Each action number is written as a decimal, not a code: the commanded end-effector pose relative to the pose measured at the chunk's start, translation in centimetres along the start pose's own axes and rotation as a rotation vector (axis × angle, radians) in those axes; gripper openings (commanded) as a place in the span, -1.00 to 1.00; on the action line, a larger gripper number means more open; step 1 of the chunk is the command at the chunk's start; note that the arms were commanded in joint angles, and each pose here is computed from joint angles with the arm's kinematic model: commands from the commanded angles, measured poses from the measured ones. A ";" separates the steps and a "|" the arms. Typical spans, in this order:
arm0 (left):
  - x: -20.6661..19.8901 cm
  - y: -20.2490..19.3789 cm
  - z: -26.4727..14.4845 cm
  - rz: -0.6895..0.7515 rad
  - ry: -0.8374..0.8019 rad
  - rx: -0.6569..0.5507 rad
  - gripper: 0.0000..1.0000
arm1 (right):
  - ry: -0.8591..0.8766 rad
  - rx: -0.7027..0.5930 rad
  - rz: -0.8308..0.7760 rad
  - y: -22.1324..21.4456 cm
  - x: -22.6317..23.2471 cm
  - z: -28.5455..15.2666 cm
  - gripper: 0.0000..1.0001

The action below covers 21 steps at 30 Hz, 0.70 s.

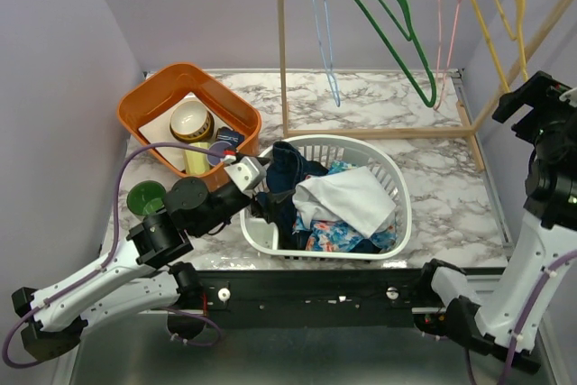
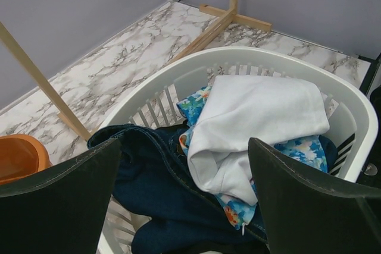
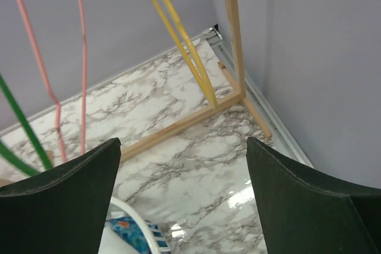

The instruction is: Remove the skirt from the hanger

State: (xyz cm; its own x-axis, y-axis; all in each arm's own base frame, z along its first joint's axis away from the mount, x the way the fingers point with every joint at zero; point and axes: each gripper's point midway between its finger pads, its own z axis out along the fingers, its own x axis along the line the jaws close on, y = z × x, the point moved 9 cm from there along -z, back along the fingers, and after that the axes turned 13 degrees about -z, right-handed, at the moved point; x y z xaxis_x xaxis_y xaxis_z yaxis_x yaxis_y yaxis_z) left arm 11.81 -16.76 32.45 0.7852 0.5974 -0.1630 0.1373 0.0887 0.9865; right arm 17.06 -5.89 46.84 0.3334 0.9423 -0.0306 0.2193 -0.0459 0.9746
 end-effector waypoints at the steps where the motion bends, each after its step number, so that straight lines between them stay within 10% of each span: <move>1: 0.1 1.3 0.1 -0.020 0.028 -0.058 0.97 | 0.114 0.010 0.103 -0.7 1.6 -3.3 0.99; 21: -2.7 9.2 -1.1 -0.428 -0.002 -0.137 0.97 | 0.812 0.105 0.085 -8.7 7.5 -9.8 1.00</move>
State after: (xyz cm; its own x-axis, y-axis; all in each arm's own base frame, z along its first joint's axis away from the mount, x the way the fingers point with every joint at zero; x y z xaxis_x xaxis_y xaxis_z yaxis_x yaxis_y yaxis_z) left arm 10.24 -16.18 42.22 0.7184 0.4806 -0.5030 0.2892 0.4513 0.8442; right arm 10.11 3.66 42.15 -0.2950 0.9222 0.2502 0.3129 -0.1542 0.9372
